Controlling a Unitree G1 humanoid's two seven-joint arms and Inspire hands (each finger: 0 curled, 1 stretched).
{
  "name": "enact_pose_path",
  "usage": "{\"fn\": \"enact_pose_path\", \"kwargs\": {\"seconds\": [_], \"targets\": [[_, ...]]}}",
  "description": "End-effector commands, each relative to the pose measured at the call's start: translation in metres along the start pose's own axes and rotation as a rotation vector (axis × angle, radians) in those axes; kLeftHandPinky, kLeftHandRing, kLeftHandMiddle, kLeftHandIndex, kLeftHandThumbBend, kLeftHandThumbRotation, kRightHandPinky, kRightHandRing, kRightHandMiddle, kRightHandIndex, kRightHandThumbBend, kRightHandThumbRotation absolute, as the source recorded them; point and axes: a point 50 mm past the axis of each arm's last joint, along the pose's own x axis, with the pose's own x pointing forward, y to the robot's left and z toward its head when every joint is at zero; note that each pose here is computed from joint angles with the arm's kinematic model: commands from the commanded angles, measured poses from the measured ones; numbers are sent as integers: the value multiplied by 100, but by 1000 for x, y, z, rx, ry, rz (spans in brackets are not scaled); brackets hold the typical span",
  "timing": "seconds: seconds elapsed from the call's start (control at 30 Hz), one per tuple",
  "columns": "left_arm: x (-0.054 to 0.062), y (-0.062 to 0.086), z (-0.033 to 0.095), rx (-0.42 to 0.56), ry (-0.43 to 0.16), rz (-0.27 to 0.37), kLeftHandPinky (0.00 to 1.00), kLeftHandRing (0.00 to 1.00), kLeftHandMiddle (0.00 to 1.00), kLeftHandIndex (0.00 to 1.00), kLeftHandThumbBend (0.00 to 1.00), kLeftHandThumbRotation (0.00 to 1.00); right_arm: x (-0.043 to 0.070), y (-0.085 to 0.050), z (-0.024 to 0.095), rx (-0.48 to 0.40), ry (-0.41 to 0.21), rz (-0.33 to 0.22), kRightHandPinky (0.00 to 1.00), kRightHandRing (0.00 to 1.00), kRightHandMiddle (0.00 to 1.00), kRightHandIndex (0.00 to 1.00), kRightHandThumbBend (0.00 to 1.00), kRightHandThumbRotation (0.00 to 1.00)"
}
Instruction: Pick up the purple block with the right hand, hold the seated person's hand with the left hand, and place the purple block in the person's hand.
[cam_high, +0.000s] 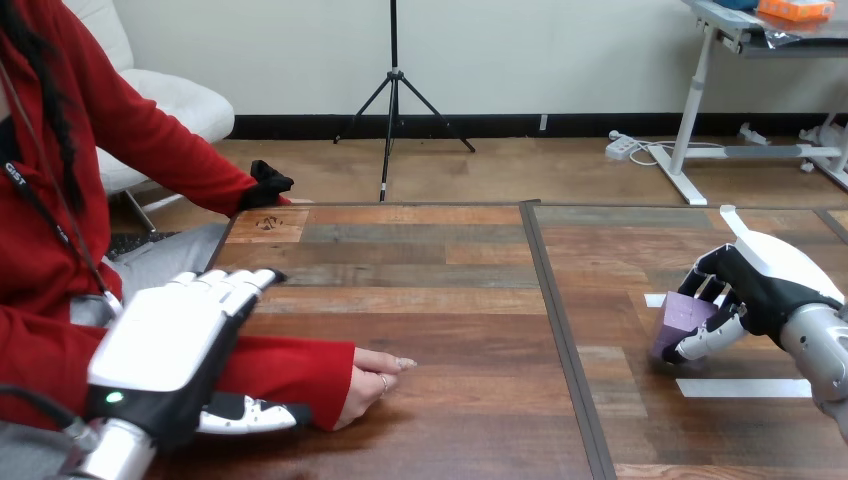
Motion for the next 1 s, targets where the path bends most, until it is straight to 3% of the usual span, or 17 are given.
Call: {"fn": "enact_pose_path", "kwargs": {"seconds": [0.0,0.97], "targets": [[21,18,-1,74,-63,36,88,87,86,86,100,58,7,-23,18,32,-53,-89,40,46,51,50,70,0],[44,10,3,137,-98,-93,88,86,85,83,100,48,5,-24,19,64,-65,-99,40,46,50,50,70,0]]}}
